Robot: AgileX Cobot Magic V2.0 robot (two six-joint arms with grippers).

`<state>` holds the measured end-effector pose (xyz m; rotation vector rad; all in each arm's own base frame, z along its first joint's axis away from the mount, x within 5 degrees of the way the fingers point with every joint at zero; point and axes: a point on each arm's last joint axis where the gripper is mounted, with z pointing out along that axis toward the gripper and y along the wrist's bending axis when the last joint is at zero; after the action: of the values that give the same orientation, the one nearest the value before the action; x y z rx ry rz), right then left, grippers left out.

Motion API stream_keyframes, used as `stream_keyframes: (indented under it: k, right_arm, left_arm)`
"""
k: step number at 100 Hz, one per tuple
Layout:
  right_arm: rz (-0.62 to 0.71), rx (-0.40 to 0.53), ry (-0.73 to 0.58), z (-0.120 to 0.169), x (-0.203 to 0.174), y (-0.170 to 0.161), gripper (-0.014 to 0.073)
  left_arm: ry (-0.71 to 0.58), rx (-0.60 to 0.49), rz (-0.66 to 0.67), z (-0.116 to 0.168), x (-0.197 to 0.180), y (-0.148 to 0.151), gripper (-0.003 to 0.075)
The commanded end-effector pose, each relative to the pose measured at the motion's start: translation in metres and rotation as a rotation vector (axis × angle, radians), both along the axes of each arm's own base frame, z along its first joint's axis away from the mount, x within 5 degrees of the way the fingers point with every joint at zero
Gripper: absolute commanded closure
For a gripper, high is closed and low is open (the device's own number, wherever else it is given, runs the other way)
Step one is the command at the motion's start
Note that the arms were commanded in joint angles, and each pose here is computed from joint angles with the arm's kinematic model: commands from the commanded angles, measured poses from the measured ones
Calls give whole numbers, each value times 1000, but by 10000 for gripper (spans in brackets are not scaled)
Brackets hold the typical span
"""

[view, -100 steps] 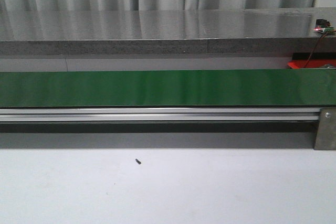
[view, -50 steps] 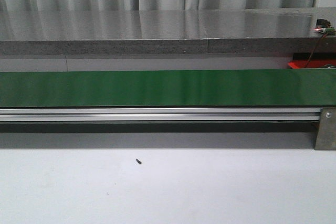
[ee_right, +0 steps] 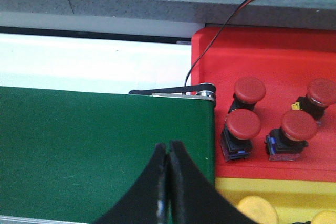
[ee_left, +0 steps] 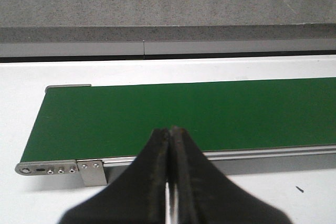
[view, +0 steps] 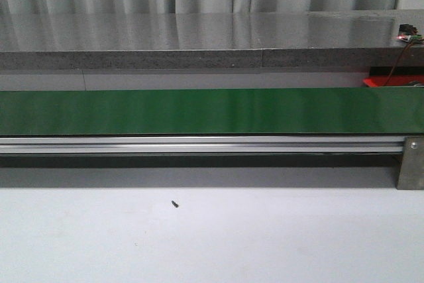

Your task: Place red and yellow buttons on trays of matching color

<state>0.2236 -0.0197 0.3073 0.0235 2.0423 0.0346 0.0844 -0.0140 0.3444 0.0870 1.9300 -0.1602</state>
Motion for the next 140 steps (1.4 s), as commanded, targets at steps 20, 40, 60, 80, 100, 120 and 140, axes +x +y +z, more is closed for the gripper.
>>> stream_keyframes:
  k: [20,40,60,80,100,120,140]
  right_arm:
    - [-88,-37,-207,9,-43,-1,661]
    - [-93,-16,-266,2,-75,4,661]
    - [-53,-28,-317,0,-105,11,661]
    - [-30,-30,-346,-14,-128,17,661]
    - [-28,29,-380,-30,-145,21,661]
    - [-85,3,-428,-44,-156,17,661]
    - [-131,42,-563,-57,-166,14,661]
  left_arm:
    - [-90,-22,12,14,2,0,740]
    - [-90,-22,12,14,2,0,740]
    - [-90,-22,12,14,2,0,740]
    - [-90,-22,12,14,2,0,740]
    - [-90,-22,12,14,2,0,740]
    - [-90,-22,12,14,2,0,740]
    - [-90,-22,12,14,2,0,740]
